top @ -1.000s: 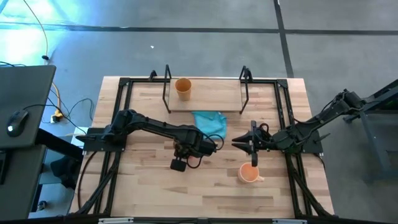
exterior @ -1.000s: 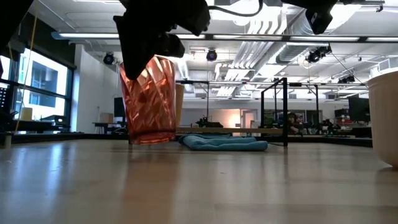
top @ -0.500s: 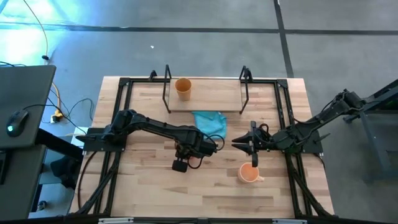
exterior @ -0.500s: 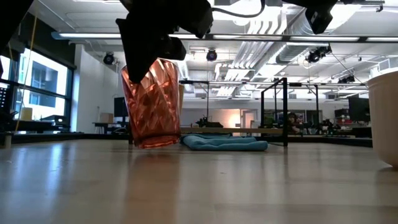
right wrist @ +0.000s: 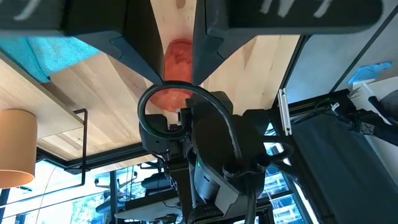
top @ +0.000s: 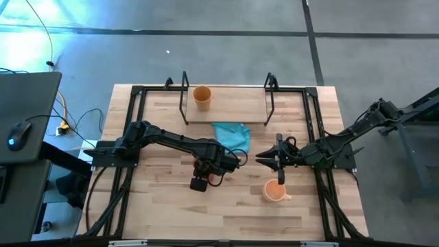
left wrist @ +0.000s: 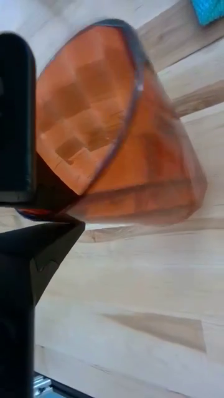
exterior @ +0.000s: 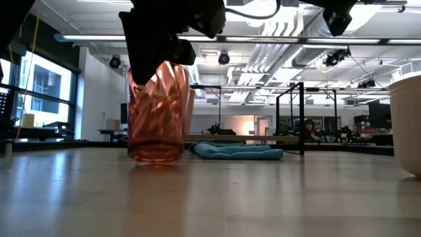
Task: Stack small to large cups/mugs on shelf
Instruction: Put the orange cup on the shelf
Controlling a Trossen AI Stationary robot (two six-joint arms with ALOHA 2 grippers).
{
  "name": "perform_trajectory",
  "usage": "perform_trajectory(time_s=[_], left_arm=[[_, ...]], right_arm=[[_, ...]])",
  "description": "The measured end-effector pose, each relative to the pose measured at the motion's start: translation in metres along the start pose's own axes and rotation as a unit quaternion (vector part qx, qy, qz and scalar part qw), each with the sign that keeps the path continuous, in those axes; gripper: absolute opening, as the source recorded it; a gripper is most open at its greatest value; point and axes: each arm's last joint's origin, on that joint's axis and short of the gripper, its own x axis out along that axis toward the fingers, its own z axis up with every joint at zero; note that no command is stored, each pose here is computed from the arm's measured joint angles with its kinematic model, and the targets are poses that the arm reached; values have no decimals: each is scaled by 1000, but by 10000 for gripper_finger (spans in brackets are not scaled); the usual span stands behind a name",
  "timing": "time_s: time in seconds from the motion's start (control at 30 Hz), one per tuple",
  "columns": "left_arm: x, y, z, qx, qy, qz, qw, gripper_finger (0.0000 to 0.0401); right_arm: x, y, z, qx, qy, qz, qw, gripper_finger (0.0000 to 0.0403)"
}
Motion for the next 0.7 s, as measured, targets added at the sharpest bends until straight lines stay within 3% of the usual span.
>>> perform_trajectory(time_s=[0.7], left_arm=[[0, -3, 4, -5, -19, -50, 999, 58]], right_arm=[[0, 0, 0, 10, 3, 7, 1000, 71]])
